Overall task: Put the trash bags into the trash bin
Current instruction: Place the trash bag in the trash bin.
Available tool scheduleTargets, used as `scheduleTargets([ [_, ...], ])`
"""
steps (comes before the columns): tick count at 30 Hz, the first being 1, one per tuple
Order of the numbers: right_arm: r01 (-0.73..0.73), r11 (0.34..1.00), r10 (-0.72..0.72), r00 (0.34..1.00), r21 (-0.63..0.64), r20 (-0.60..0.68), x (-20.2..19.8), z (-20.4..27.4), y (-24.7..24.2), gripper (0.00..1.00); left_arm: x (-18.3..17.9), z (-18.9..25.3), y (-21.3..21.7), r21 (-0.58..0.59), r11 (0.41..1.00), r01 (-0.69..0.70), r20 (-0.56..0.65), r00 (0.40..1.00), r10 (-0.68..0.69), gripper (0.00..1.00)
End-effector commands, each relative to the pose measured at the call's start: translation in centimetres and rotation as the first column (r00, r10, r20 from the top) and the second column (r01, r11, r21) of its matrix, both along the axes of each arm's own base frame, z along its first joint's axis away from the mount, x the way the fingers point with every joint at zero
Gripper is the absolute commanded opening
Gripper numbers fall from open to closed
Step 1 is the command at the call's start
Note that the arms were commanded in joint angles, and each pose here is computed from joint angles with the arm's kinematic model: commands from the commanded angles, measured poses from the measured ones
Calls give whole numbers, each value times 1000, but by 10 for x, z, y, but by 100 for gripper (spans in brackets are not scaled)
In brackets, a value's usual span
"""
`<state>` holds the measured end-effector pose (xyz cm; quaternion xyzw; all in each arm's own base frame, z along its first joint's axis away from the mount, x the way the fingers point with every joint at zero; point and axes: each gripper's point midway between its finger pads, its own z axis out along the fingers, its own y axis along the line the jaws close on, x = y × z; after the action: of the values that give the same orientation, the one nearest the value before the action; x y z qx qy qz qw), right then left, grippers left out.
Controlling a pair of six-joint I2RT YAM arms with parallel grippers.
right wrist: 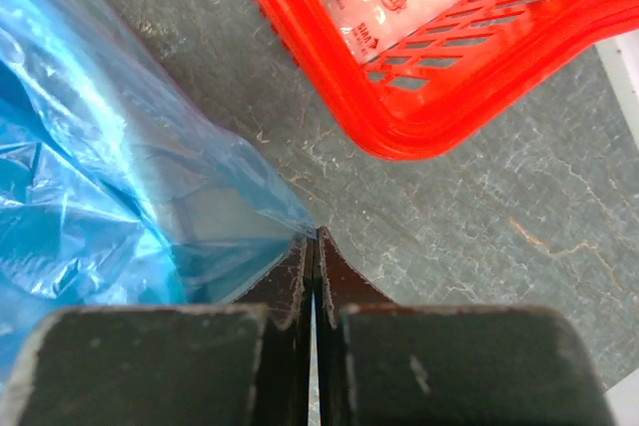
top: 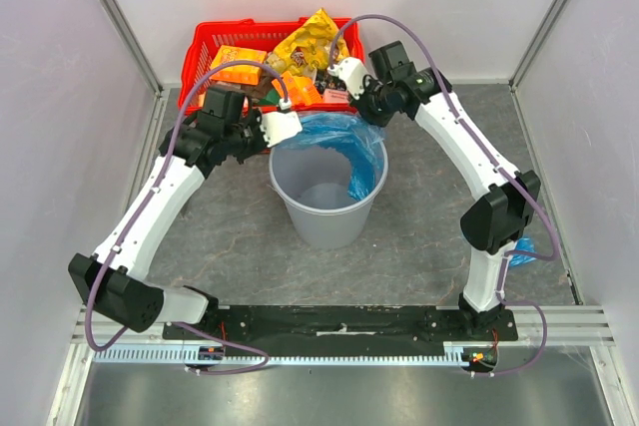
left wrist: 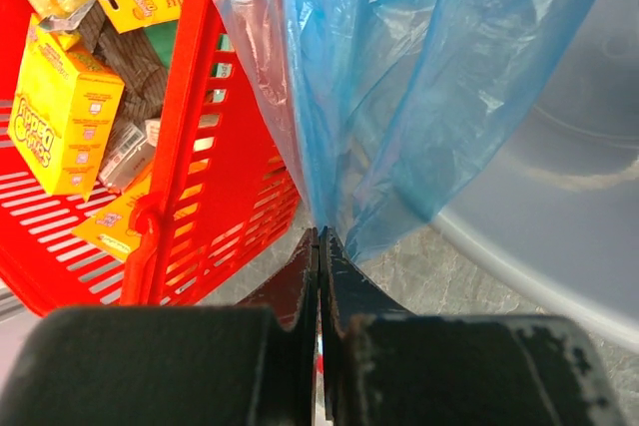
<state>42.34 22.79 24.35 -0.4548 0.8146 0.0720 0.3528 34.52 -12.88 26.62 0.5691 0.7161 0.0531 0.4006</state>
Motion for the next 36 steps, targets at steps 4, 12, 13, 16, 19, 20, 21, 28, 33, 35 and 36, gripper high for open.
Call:
scheduleTargets([
  [4,-24,1000,24,1000,1,16,-6,0,-4,0,-11,-5,-18,-87,993,78,-9,997,-79,2],
  [12,-7,1000,7,999,-5,51,-12,12,-13,0,-39,-2,-27,-145,975,169,-26,984,-175,2],
  [13,-3,1000,3,999,-9,53,-13,13,-15,0,-40,-2,-26,-147,975,169,-24,984,-174,2],
  [16,8,1000,-7,998,-17,65,-13,15,-19,0,-42,-2,-27,-150,973,173,-21,984,-178,2],
  [19,24,999,-22,997,-27,73,-14,18,-25,0,-44,-2,-26,-154,973,174,-23,984,-179,2],
  [20,26,999,-24,997,-28,76,-15,18,-26,0,-45,-2,-27,-153,972,180,-21,982,-186,2],
  [21,30,999,-27,997,-32,77,-16,18,-28,0,-46,-3,-27,-152,971,182,-23,982,-188,2],
  [28,59,997,-54,996,-55,74,-21,14,-47,0,-54,-11,-23,-143,971,189,-33,980,-196,2],
  [33,75,996,-72,995,-52,62,-20,8,-57,0,-55,-14,-20,-135,975,179,-34,982,-185,2],
  [35,80,996,-77,996,-51,55,-19,4,-59,0,-54,-17,-19,-136,975,174,-36,983,-180,2],
  [36,78,996,-76,996,-50,46,-19,0,-60,0,-55,-19,-20,-139,974,177,-41,982,-184,2],
])
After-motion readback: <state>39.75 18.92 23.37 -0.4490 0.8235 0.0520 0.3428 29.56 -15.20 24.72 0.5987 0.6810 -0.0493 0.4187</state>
